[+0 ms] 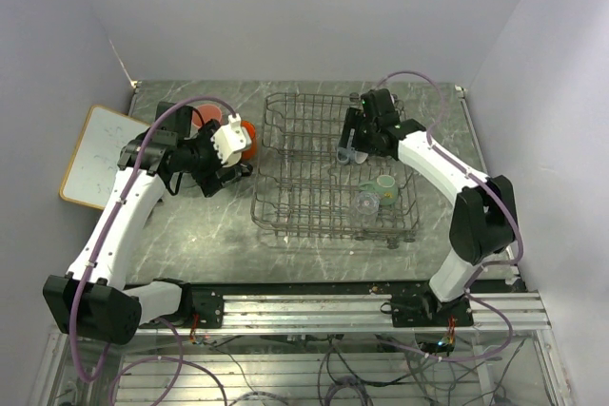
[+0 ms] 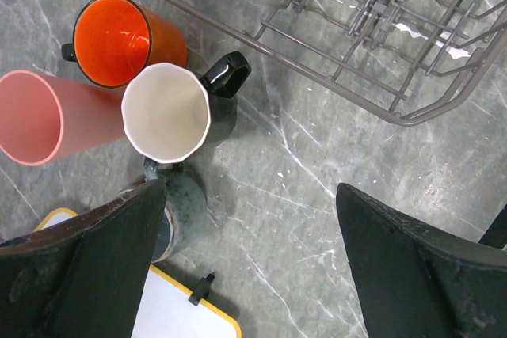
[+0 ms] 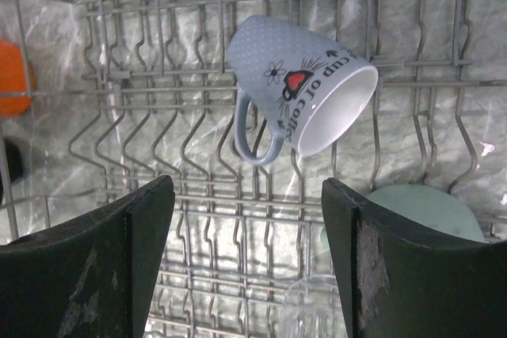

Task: Unload the cups from the dish rack

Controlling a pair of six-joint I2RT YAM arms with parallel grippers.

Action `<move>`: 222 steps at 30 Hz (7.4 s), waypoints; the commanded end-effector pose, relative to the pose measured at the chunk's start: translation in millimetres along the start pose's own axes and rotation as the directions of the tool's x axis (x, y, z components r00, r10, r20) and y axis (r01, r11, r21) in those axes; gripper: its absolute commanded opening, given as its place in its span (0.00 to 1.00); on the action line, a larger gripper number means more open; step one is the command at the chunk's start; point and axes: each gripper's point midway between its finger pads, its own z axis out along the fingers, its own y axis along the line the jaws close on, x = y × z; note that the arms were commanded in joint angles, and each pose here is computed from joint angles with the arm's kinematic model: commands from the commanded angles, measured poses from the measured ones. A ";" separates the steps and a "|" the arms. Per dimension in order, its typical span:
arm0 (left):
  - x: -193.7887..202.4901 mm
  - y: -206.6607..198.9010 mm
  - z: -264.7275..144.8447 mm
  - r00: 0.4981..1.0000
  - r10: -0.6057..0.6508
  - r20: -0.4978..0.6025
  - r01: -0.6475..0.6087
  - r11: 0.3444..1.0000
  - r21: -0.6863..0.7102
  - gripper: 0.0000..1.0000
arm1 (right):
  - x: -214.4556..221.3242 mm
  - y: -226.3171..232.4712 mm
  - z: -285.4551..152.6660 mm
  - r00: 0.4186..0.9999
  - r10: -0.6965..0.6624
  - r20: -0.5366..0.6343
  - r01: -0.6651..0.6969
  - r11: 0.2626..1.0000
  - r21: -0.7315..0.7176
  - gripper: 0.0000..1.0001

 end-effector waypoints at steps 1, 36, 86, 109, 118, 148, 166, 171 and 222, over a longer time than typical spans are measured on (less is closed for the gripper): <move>-5.1 1.1 -6.4 1.000 0.011 -0.001 -0.011 1.000 -0.005 0.99 | -3.0 -6.6 26.5 0.996 0.084 -0.024 -0.084 0.996 0.000 0.74; 18.4 -8.9 -25.8 0.989 -0.100 -0.108 0.097 0.995 -0.032 0.99 | -39.6 9.6 61.2 0.987 0.160 0.025 -0.159 0.987 -0.027 0.00; 124.0 27.6 -92.2 0.937 -0.341 -0.079 0.338 0.940 -0.052 0.99 | 7.4 49.8 12.2 0.949 -0.310 -0.053 0.311 0.950 0.009 0.59; 87.0 37.4 -74.7 0.937 -0.343 -0.060 0.342 0.939 -0.033 0.99 | 15.7 50.8 87.7 0.920 -0.390 0.037 0.390 0.921 0.006 0.27; 88.2 38.0 -75.3 0.933 -0.353 -0.070 0.350 0.936 -0.051 0.99 | -17.6 65.1 50.1 0.925 -0.364 0.110 0.366 0.931 0.002 0.00; 116.1 64.1 -94.4 0.879 -0.462 -0.116 0.420 0.867 -0.269 0.99 | 150.0 305.7 -18.8 0.892 -0.428 -0.143 0.356 0.862 -0.360 0.00; 103.7 29.4 -89.8 0.927 -0.368 -0.068 0.359 0.926 -0.114 1.00 | 180.4 294.7 23.8 0.891 -0.398 -0.220 0.329 0.897 -0.294 0.00; 99.4 17.3 -88.4 0.942 -0.329 -0.068 0.327 0.944 -0.034 0.99 | 178.2 297.7 29.0 0.903 -0.371 -0.218 0.299 0.905 -0.302 0.10; -4.1 -76.1 39.4 0.990 -0.042 -0.131 0.072 0.970 0.234 0.99 | 75.9 -8.5 -121.0 0.993 -0.103 -0.064 0.111 0.986 0.124 0.84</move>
